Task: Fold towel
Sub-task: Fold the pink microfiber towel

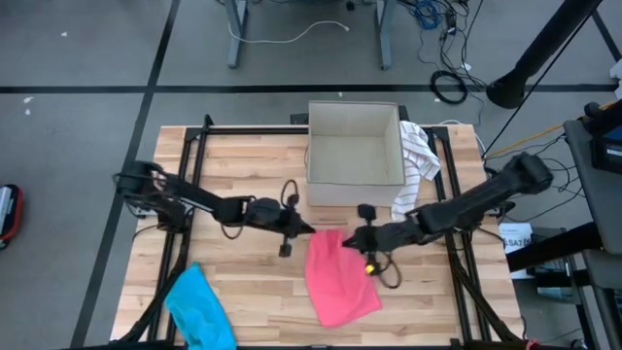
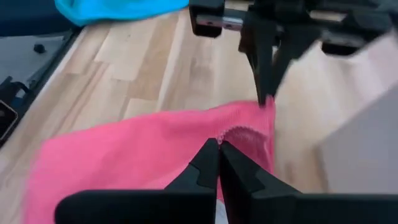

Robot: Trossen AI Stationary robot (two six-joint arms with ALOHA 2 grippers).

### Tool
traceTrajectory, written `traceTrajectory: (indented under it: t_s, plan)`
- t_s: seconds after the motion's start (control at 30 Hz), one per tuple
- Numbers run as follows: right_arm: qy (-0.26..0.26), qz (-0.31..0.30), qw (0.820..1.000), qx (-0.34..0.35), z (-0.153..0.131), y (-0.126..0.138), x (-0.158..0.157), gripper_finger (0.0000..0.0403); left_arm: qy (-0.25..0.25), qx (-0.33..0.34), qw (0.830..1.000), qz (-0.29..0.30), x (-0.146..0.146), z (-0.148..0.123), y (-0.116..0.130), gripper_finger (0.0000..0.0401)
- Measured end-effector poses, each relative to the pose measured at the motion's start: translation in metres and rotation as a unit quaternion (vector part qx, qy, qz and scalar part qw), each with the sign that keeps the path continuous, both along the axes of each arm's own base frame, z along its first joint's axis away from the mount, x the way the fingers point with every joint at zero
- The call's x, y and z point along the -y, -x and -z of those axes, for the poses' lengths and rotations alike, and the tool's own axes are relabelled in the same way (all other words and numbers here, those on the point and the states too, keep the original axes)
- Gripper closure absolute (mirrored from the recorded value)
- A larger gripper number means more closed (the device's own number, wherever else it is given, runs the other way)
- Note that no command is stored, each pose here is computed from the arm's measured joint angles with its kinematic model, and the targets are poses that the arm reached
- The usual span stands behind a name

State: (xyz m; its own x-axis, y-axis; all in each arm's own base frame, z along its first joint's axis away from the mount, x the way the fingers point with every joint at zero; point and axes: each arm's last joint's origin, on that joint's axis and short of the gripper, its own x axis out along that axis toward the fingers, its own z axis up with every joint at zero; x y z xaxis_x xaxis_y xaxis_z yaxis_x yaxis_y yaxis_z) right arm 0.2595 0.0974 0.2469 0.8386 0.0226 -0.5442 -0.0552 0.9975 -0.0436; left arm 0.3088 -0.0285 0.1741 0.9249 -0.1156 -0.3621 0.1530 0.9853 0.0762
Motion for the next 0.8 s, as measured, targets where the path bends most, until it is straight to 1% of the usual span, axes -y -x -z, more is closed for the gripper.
traceTrajectory:
  t_s: [0.13,0.23,0.37,0.47,0.53,0.6,0.67,0.8]
  plan:
    - [0.033,0.014,0.999,0.017,-0.027,0.030,0.012,0.0403,-0.047,0.026,0.998,-0.035,-0.005,-0.040,0.022,0.0400]
    - [0.054,0.024,0.997,0.045,-0.047,0.052,0.023,0.0403,-0.069,0.053,0.994,-0.064,-0.009,-0.070,0.044,0.0400]
    - [0.058,0.009,0.994,0.094,-0.069,0.077,0.031,0.0403,-0.062,0.110,0.990,-0.071,-0.009,-0.108,0.077,0.0401]
    - [0.060,-0.019,0.991,0.117,-0.077,0.089,0.028,0.0403,-0.053,0.145,0.987,-0.049,-0.001,-0.126,0.098,0.0401]
    - [0.059,-0.042,0.990,0.121,-0.078,0.092,0.023,0.0403,-0.046,0.162,0.986,-0.022,0.007,-0.132,0.107,0.0401]
    - [0.049,-0.071,0.990,0.114,-0.076,0.092,0.017,0.0403,-0.041,0.150,0.988,0.004,0.016,-0.131,0.111,0.0401]
    - [0.033,-0.101,0.990,0.096,-0.068,0.089,0.011,0.0403,-0.030,0.117,0.992,0.023,0.024,-0.124,0.112,0.0401]
    - [-0.003,-0.137,0.990,0.033,-0.038,0.078,-0.005,0.0403,-0.007,0.021,0.999,0.043,0.041,-0.097,0.101,0.0401]
